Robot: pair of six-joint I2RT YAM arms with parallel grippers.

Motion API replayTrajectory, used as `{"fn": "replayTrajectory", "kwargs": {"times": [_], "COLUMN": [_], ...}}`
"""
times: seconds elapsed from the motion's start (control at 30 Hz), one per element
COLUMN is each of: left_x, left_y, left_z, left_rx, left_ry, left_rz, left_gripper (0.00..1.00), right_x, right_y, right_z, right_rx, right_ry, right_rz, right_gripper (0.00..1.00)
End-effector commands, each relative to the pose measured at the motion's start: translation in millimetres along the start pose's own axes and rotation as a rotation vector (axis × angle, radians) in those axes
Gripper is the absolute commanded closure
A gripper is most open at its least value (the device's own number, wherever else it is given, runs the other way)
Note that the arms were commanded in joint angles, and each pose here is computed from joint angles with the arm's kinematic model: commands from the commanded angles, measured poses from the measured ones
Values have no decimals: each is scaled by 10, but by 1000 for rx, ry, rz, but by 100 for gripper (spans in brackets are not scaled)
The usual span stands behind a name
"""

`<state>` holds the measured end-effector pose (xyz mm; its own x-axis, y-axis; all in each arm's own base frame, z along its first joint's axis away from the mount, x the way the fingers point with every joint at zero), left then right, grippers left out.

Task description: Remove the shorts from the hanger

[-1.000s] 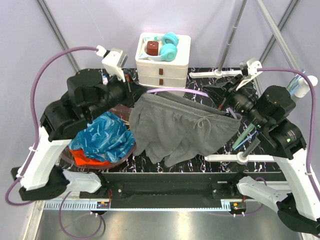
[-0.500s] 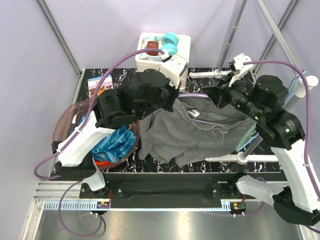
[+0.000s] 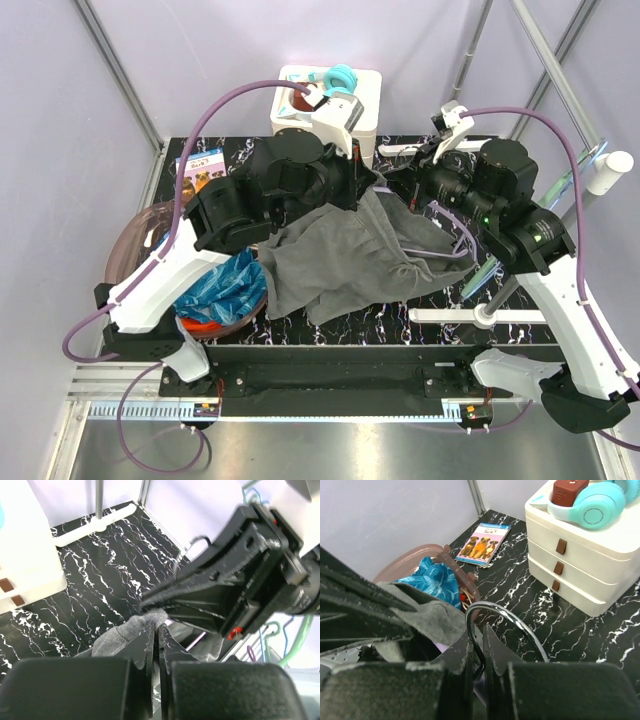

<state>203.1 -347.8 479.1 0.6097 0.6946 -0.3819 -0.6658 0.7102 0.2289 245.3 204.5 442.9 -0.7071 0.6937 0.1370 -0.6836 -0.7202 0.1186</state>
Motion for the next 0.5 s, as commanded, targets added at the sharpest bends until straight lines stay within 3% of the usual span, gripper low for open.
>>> {"fn": "replayTrajectory", "kwargs": {"times": [0.0, 0.2, 0.47], "left_x": [-202, 223, 63], "left_y": [218, 287, 239], "left_z": [436, 155, 141], "left_rx": [-160, -88, -78], "left_ry": [114, 32, 78], "left_rz": [-117, 42, -51], "left_gripper": [100, 100, 100], "right_x": [203, 159, 341], "right_y": [26, 168, 54], "right_z": [228, 420, 488], "right_rx": [-104, -127, -158], "right_ry": [-24, 46, -52], "right_rz": [89, 38, 141], "right_gripper": [100, 100, 100]}}
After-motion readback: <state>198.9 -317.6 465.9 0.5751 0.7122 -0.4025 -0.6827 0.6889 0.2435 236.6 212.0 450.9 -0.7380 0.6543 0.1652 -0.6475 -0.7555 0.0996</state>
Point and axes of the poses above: each gripper's point midway between its finger pads, its own y axis back along the fingers, its own x axis along the line the jaws close on, z = x × y, the point moved 2 cm from there along y, back along the fingers, and after that the axes turned 6 degrees about y, right-handed, at the moved point
